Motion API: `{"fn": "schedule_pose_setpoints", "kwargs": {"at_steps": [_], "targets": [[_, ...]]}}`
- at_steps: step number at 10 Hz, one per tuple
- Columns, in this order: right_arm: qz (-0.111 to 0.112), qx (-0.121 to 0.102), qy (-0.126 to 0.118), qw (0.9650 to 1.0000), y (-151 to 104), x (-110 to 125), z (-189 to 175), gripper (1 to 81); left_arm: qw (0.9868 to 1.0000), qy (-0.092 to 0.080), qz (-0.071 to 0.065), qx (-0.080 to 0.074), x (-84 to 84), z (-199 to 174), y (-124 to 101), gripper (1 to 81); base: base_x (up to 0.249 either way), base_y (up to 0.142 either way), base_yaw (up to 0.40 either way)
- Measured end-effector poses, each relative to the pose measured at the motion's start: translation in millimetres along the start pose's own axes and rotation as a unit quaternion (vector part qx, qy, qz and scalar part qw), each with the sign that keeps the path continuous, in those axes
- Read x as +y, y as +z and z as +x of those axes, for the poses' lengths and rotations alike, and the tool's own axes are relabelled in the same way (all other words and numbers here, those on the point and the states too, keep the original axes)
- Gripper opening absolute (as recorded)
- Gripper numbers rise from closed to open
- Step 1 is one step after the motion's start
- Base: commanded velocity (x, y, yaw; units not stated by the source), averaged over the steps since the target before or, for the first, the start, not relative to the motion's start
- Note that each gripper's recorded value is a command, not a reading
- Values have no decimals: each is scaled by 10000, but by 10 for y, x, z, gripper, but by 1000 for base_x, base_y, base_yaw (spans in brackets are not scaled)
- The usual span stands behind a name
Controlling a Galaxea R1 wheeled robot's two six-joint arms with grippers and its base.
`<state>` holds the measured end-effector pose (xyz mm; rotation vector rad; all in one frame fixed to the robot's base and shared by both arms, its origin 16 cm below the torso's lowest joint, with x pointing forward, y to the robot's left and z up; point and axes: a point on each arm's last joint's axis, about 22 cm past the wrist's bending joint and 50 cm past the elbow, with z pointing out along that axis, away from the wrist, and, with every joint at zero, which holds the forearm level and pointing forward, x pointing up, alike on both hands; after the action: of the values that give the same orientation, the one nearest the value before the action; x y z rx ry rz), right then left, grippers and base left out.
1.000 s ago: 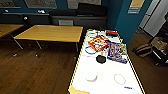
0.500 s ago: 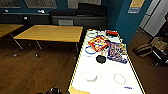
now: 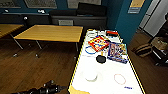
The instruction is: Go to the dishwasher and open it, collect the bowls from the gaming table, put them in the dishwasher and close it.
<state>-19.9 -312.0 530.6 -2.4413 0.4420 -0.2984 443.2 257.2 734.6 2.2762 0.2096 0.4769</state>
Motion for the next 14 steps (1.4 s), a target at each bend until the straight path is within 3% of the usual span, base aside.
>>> {"fn": "schedule_pose_setpoints", "kwargs": {"at_steps": [1,2,3,5,6,8,9,10,11,12,13,14], "targets": [[5,-5,29,10000,4,-6,-8,10,9990,-401,-51,213,-2,128,-10,811,0,0,0],[-5,-3,43,10000,-1,5,-4,10,9972,-654,-43,357,-49,223,-23,811,0,0,0],[-10,-1,45,10000,-2,10,1,10,9961,-753,-37,451,-62,334,-5,811,0,0,0],[-10,-4,50,10000,0,10,3,10,9958,-584,-264,651,203,693,141,811,0,0,0],[-9,-6,66,10000,2,8,2,10,9958,-552,-335,649,288,731,193,811,0,0,0],[11,-6,115,9999,11,-1,14,10,9969,-500,-269,538,307,770,291,811,0,0,0],[24,-15,129,9999,12,-6,13,10,9972,-458,-297,503,382,821,391,811,0,0,0],[34,-14,114,9999,16,-10,23,10,9978,-420,-334,378,479,792,528,811,0,0,0],[41,-16,107,9999,19,-14,23,10,9987,-403,-277,138,514,681,657,811,0,0,0],[44,-14,100,9999,27,-16,35,10,9990,-346,-45,-273,480,551,740,811,0,0,0],[55,2,100,9999,42,-22,60,10,9977,-315,176,-577,466,524,769,811,0,0,0],[68,15,98,9999,62,-32,83,10,9966,-342,283,-701,513,590,784,811,0,0,0]]}}
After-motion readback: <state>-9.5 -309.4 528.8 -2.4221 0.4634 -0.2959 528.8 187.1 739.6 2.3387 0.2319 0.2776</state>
